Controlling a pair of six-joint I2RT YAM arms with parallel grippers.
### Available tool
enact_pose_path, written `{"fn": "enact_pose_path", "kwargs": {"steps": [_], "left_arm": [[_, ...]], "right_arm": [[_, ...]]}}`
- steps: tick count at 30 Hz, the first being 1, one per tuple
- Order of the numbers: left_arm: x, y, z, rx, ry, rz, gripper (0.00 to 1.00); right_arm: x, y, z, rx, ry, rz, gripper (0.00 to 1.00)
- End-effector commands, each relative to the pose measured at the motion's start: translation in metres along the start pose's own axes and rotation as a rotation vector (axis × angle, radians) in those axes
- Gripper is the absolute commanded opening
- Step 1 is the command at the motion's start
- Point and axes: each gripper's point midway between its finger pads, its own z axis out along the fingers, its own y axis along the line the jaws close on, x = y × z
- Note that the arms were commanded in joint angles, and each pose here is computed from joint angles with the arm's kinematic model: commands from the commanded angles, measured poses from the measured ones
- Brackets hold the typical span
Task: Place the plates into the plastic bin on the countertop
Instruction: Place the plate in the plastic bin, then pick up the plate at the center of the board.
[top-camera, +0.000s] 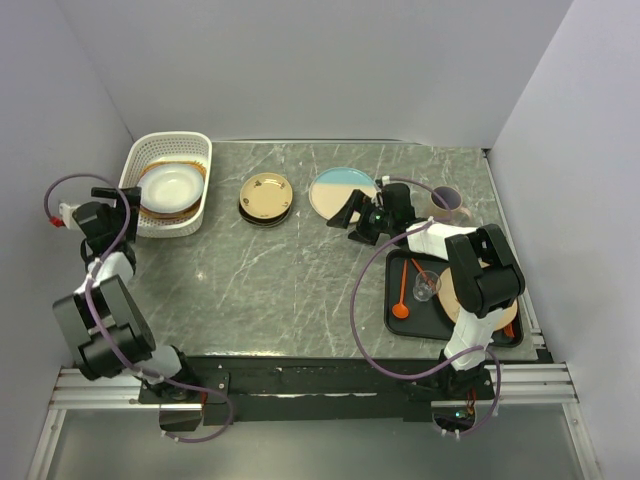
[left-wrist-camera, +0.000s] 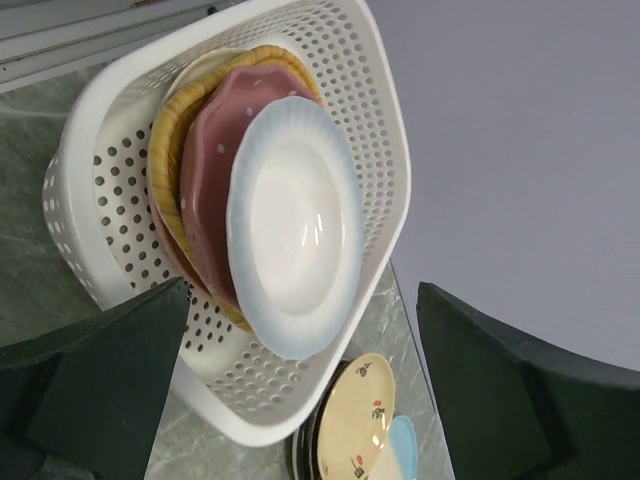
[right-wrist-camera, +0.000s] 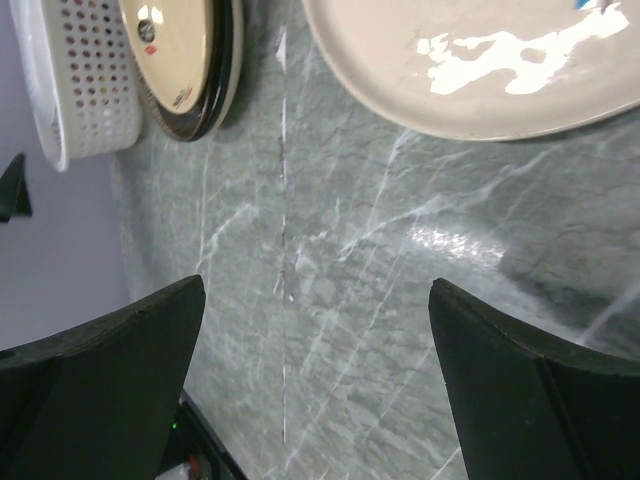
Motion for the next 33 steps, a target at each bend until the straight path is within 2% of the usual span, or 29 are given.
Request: {"fn": "enact_pose_path", "kwargs": {"steps": [1, 6, 11, 17, 24, 33], "left_arm": [[-0.017, -0.031, -0.023, 0.094, -0.072, 0.049, 0.99], [-0.004, -0.057, -0.049, 0.209, -0.059, 0.117, 0.99], [0.015, -0.074, -0.066, 0.246, -0.050, 0.217, 0.99], [0.049, -0.092, -0.069, 0.290, 0.036, 0.284, 0.99], [0.098, -0.107, -0.071, 0.360, 0.148, 0.326, 0.99], [0.140, -0.108, -0.076, 0.390, 0.239, 0.360, 0.99]], "right_arm": [[-0.021, -0.008, -0.007, 0.053, -0.093, 0.015, 1.00], [-0.037, -0.022, -0.010, 0.115, -0.149, 0.031, 1.00], [-0.047, -0.027, -0.012, 0.144, -0.174, 0.032, 1.00], [-0.055, -0.034, -0.013, 0.179, -0.202, 0.038, 0.99], [-0.073, -0.048, -0.012, 0.248, -0.293, 0.075, 0.98], [-0.092, -0.064, 0.006, 0.325, -0.322, 0.116, 0.86]]}}
